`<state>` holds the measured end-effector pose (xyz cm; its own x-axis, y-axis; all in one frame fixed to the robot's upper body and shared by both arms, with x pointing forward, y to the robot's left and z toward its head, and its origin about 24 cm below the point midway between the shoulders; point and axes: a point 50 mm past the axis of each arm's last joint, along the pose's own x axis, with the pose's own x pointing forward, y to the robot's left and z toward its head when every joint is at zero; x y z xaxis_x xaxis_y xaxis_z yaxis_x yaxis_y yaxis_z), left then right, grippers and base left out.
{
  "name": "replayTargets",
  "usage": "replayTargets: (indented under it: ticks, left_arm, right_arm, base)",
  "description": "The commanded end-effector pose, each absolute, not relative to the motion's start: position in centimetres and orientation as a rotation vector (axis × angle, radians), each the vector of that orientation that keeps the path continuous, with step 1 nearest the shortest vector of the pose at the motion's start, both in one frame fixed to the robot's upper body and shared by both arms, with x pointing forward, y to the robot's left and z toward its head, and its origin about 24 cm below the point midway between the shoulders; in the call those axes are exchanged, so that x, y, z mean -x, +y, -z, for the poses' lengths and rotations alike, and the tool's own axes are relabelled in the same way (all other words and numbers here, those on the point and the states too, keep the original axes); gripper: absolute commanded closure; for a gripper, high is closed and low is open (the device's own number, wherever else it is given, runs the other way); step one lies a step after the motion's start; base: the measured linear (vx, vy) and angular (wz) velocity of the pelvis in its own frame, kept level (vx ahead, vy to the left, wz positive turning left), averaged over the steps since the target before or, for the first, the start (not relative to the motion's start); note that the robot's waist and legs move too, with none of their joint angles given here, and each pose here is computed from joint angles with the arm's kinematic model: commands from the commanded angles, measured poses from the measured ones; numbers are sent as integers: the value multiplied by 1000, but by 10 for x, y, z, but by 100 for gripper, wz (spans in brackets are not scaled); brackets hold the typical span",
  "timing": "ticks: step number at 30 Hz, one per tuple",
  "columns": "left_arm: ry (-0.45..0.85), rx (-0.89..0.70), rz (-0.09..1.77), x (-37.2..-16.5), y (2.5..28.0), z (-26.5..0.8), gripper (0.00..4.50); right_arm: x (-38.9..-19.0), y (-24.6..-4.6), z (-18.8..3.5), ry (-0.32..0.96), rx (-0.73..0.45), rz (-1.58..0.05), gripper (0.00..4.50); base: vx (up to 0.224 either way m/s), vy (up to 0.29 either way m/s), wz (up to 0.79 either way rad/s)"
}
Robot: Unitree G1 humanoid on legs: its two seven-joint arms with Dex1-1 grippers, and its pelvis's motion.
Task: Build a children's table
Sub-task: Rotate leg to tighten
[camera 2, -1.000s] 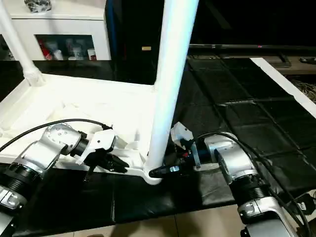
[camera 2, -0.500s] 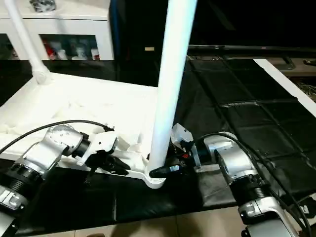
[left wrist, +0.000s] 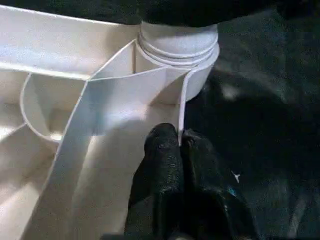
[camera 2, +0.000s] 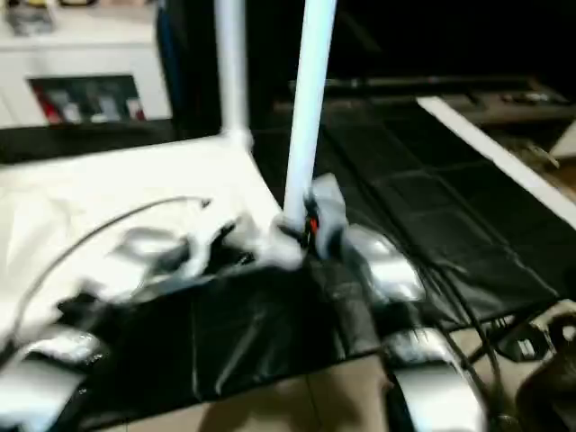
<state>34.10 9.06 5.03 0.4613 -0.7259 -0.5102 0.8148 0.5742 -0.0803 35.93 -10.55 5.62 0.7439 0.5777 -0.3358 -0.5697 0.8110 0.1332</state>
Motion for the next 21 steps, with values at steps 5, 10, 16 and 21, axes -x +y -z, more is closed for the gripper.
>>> replayTargets:
  ticks: [5, 10, 16, 21]
  left_arm:
    - [447, -142, 986, -344, 55, -69, 450]
    - [476, -234, 994, -342, 74, -61, 450]
    - [486, -262, 1070, -335, 88, -59, 450]
    - [539, -388, 1267, -324, 114, -53, 450]
  right_arm:
    - [-343, -49, -43, 444, -88, -838, 195]
    - [-339, -58, -40, 433, -87, -915, 135]
    - [-331, -80, -42, 415, -47, -1027, 79]
    - [-318, -127, -55, 361, 59, -1242, 38]
  base:
    - [32, -4, 3]
    - [0, 0, 0]
    - [0, 0, 0]
    - [0, 0, 0]
